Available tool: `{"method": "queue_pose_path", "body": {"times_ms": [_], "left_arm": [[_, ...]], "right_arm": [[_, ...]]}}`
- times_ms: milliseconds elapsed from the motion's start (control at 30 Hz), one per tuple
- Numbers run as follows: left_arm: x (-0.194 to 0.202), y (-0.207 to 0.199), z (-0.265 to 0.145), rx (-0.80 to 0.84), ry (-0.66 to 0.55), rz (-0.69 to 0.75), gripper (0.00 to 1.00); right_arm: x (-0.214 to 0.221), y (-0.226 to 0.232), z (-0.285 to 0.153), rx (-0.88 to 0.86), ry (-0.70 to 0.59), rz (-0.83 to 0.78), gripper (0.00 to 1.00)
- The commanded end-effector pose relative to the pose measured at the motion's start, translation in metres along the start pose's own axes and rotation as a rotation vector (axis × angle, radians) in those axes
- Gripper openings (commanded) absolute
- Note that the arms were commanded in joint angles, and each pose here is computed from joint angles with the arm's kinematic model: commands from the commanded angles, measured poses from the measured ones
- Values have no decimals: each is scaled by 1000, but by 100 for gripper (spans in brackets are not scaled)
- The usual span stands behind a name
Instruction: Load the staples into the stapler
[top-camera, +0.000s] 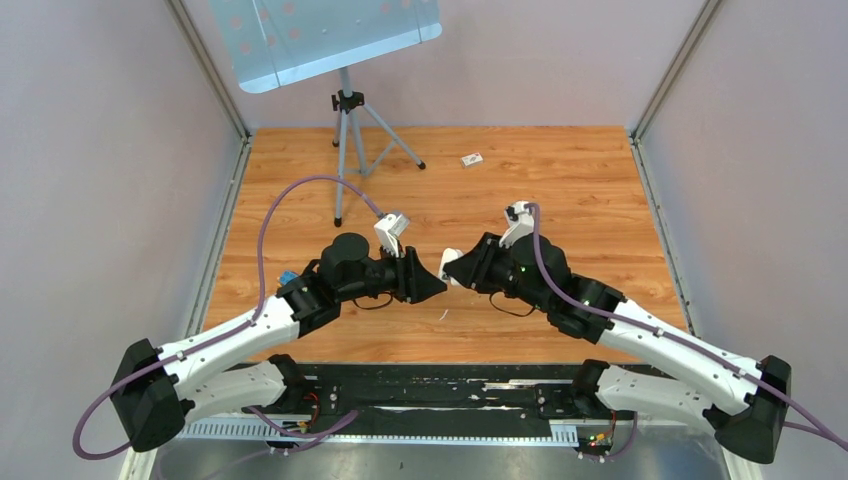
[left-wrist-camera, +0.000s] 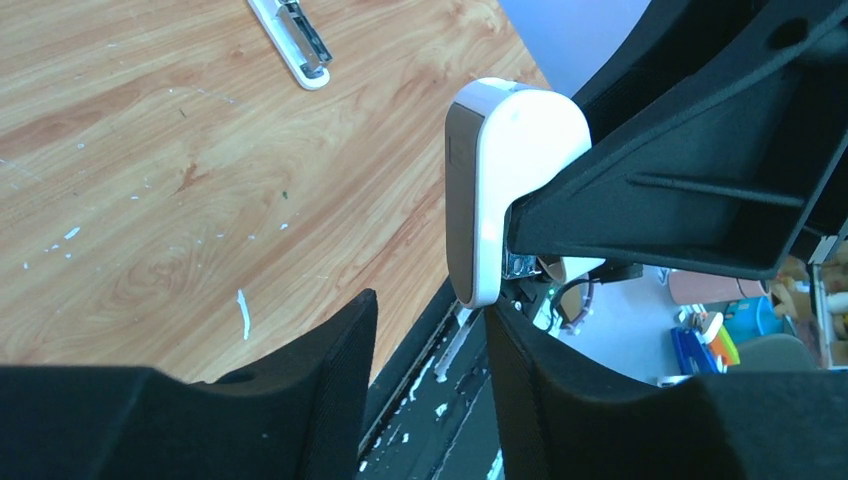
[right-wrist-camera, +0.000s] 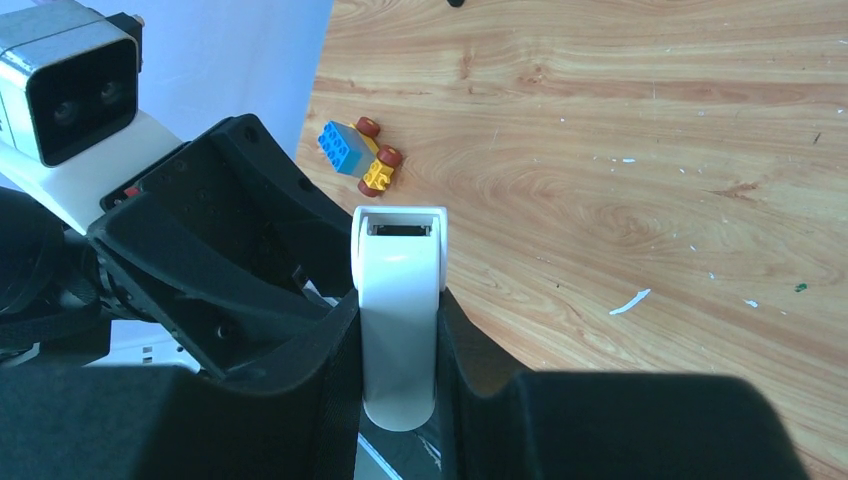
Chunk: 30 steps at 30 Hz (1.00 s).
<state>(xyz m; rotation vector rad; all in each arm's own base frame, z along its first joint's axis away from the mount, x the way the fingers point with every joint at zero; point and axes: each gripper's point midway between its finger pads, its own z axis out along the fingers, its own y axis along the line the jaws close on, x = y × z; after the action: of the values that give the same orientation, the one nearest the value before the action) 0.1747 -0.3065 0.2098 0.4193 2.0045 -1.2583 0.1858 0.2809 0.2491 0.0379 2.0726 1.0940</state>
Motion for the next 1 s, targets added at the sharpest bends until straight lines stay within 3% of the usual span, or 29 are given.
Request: {"method": "queue_pose_path", "body": {"times_ms": [0, 167, 667, 800, 967], "left_arm": [[-10, -9, 1, 30, -31, 44, 50], [-11, -6, 2, 15, -40, 61, 50], [-19, 11, 2, -71, -80, 109, 35], [-20, 17, 1, -102, -88, 118, 26], [-18, 25, -4, -147, -83, 126, 27]], "right_arm": [[-5, 11, -1, -23, -22, 8, 0], [-2, 14, 3, -30, -2, 8, 0], [15, 20, 13, -49, 56, 3, 0], [19, 18, 14, -47, 65, 3, 0], [18, 14, 10, -34, 52, -1, 0]]}}
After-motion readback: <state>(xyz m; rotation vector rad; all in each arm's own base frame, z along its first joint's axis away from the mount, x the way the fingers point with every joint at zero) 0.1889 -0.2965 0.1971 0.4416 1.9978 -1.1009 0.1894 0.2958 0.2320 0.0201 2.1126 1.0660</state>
